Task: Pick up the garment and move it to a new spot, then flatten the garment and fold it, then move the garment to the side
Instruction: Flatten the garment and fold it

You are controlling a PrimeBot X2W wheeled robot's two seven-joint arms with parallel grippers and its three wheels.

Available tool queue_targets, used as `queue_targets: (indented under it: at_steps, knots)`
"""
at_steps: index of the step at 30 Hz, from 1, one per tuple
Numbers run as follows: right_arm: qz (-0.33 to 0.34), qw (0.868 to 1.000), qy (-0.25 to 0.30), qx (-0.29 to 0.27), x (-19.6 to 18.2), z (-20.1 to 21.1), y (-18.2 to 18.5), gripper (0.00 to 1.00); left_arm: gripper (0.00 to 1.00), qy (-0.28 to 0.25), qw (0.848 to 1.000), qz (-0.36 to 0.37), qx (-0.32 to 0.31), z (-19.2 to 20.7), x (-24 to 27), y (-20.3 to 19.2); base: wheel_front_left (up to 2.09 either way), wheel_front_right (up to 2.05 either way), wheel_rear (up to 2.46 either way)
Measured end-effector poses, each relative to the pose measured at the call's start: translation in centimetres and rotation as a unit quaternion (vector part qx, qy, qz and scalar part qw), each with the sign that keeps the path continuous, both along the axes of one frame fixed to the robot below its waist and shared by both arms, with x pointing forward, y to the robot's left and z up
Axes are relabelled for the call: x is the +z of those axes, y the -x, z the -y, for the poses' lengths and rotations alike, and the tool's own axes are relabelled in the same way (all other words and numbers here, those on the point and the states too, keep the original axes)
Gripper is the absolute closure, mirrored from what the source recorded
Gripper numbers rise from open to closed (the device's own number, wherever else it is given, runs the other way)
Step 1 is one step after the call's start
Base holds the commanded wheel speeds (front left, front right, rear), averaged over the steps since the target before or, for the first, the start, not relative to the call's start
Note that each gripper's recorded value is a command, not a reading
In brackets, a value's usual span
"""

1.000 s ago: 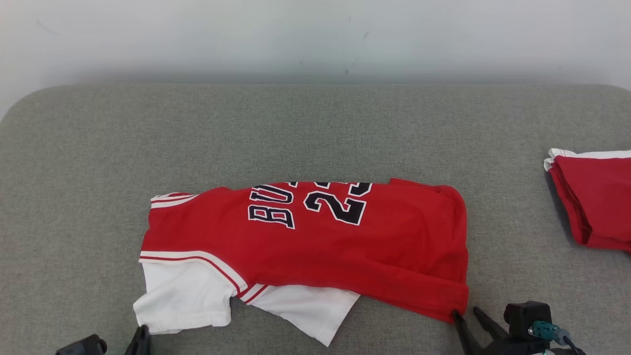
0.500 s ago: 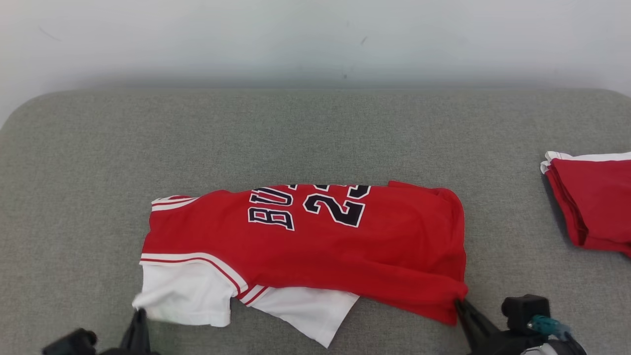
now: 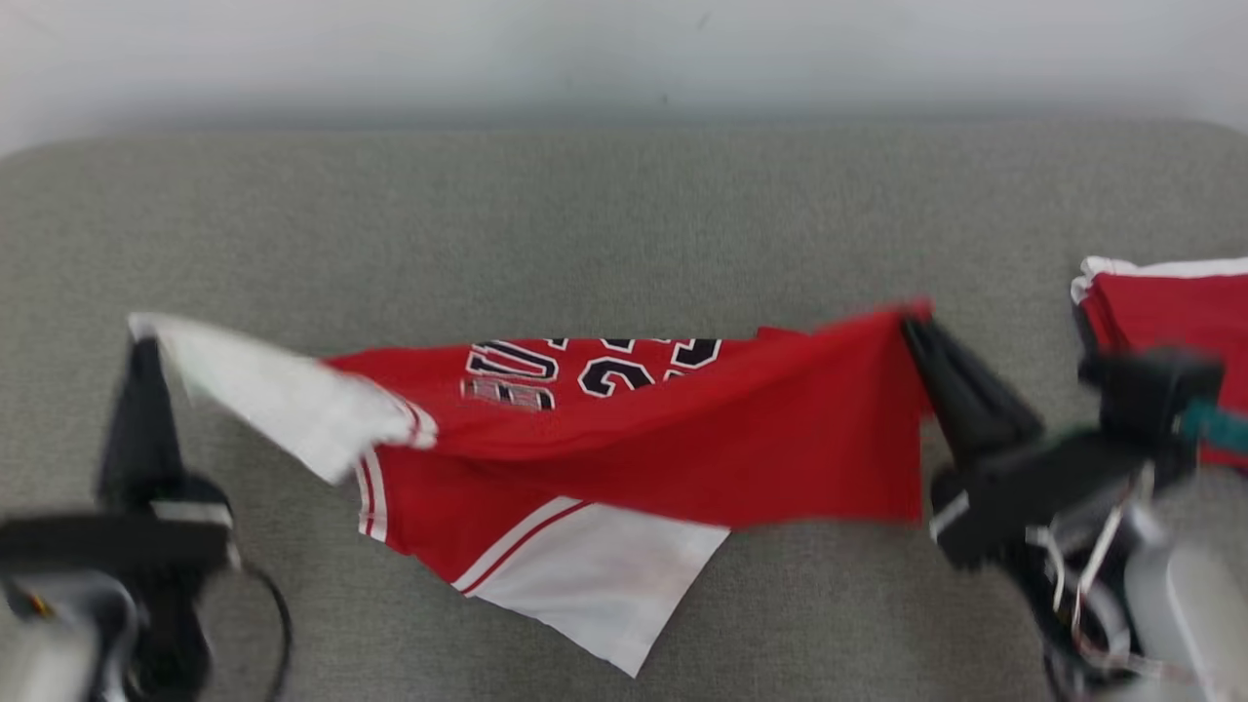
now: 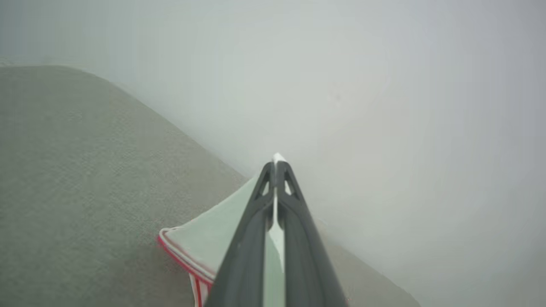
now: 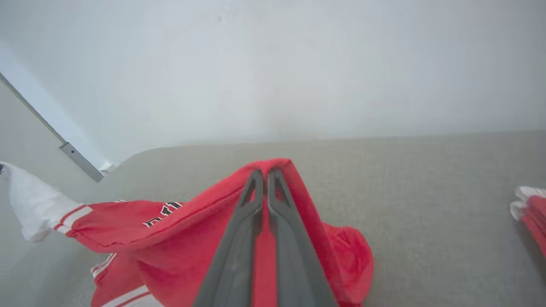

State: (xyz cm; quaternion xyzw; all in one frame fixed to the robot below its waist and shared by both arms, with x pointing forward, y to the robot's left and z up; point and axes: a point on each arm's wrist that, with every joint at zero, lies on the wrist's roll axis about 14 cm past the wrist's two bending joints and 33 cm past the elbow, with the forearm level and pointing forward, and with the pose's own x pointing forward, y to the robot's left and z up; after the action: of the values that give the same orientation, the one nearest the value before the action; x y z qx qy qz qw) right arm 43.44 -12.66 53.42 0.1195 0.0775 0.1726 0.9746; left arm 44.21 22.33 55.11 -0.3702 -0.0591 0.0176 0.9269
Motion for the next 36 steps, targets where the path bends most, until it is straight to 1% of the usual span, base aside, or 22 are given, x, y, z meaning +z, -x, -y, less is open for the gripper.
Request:
queue_targets:
  at_steps: [1, 3, 5, 8, 10, 12, 13, 14, 15, 16, 18, 19, 22, 23, 24, 25, 27, 29, 31, 33, 34, 36]
  knots:
    - [0.017, 1.000, 0.007, 0.015, 1.3, -0.5, -1.0, 1.00, 1.00, -0.002, 1.000, 0.016, -0.011, 0.3, 1.5, -1.1, 0.00, 0.00, 0.00]
    - [0.049, 0.997, 0.040, 0.042, 3.6, -1.0, -3.3, 1.00, 1.00, -0.004, 0.998, 0.053, -0.032, 0.8, 4.8, -3.4, 0.00, 0.00, 0.00]
    - [0.073, 0.993, 0.062, 0.064, 5.4, -1.7, -5.6, 1.00, 1.00, -0.005, 0.995, 0.085, -0.060, 1.7, 7.9, -5.8, 0.00, 0.00, 0.00]
    - [0.091, 0.989, 0.083, 0.079, 7.2, -2.0, -9.7, 1.00, 1.00, -0.046, 0.989, 0.109, -0.084, 2.4, 11.4, -9.8, 0.00, 0.00, 0.00]
    - [0.106, 0.986, 0.106, 0.076, 8.2, -1.7, -12.6, 1.00, 1.00, -0.059, 0.986, 0.129, -0.085, 2.7, 13.8, -12.4, 0.00, 0.00, 0.00]
    - [0.121, 0.982, 0.127, 0.070, 9.0, -1.4, -15.5, 1.00, 1.00, -0.073, 0.980, 0.165, -0.083, 3.0, 16.5, -14.8, 0.00, 0.00, 0.00]
    - [0.125, 0.979, 0.147, 0.065, 8.9, -1.1, -16.9, 1.00, 1.00, -0.091, 0.976, 0.181, -0.079, 3.1, 17.6, -15.9, 0.00, 0.00, 0.00]
    - [0.130, 0.978, 0.154, 0.057, 8.9, -0.7, -18.2, 1.00, 1.00, -0.114, 0.972, 0.194, -0.074, 3.1, 18.3, -17.0, 0.00, 0.00, 0.00]
    - [0.139, 0.977, 0.157, 0.046, 9.0, -0.1, -19.5, 1.00, 1.00, -0.124, 0.969, 0.204, -0.070, 3.3, 18.9, -18.1, 0.00, 0.00, 0.00]
    - [0.151, 0.973, 0.172, 0.036, 9.2, 0.3, -20.7, 1.00, 1.00, -0.142, 0.964, 0.215, -0.070, 3.6, 19.3, -19.1, 0.00, 0.00, 0.00]
    - [0.178, 0.969, 0.173, 0.010, 9.9, 1.4, -22.8, 1.00, 1.00, -0.158, 0.955, 0.243, -0.062, 4.0, 20.3, -20.8, 0.00, 0.00, 0.00]
    - [0.189, 0.965, 0.182, 0.000, 10.0, 1.9, -23.7, 1.00, 1.00, -0.170, 0.948, 0.262, -0.056, 4.3, 21.1, -21.3, 0.00, 0.00, 0.00]
    - [0.233, 0.953, 0.189, -0.036, 11.5, 3.6, -25.6, 1.00, 1.00, -0.190, 0.926, 0.323, -0.042, 5.2, 23.3, -22.2, 0.00, 0.00, 0.00]
    - [0.251, 0.948, 0.190, -0.051, 12.2, 4.5, -26.0, 1.00, 1.00, -0.185, 0.921, 0.342, -0.033, 5.1, 24.0, -22.4, 0.00, 0.00, 0.00]
    - [0.268, 0.942, 0.193, -0.064, 13.1, 5.2, -26.3, 1.00, 1.00, -0.184, 0.914, 0.361, -0.026, 5.2, 24.6, -22.5, 0.00, 0.00, 0.00]
    - [0.286, 0.935, 0.194, -0.078, 14.0, 6.0, -26.5, 1.00, 1.00, -0.195, 0.904, 0.380, -0.018, 5.6, 25.1, -22.5, 0.00, 0.00, 0.00]
    - [0.323, 0.920, 0.201, -0.095, 15.7, 6.8, -26.7, 1.00, 1.00, -0.186, 0.890, 0.417, -0.003, 5.8, 25.9, -22.3, 0.00, 0.00, 0.00]
    - [0.355, 0.906, 0.204, -0.107, 17.1, 7.4, -26.6, 1.00, 1.00, -0.203, 0.871, 0.447, -0.003, 6.6, 26.2, -22.0, 0.00, 0.00, 0.00]
    - [0.377, 0.894, 0.215, -0.114, 17.8, 7.7, -26.7, 1.00, 1.00, -0.203, 0.859, 0.470, -0.007, 7.2, 26.3, -21.7, 0.00, 0.00, 0.00]
    - [0.368, 0.894, 0.226, -0.118, 16.7, 8.3, -27.1, 1.00, 1.00, -0.200, 0.856, 0.476, -0.006, 7.3, 25.8, -22.0, 0.00, 0.00, 0.00]
    - [0.354, 0.898, 0.234, -0.119, 15.6, 8.6, -27.5, 1.00, 1.00, -0.205, 0.857, 0.472, -0.004, 7.2, 25.1, -22.3, 0.00, 0.00, 0.00]
    - [0.305, 0.911, 0.254, -0.114, 11.9, 9.1, -28.3, 1.00, 1.00, -0.215, 0.872, 0.439, -0.009, 7.2, 21.8, -23.9, 0.00, 0.00, 0.00]
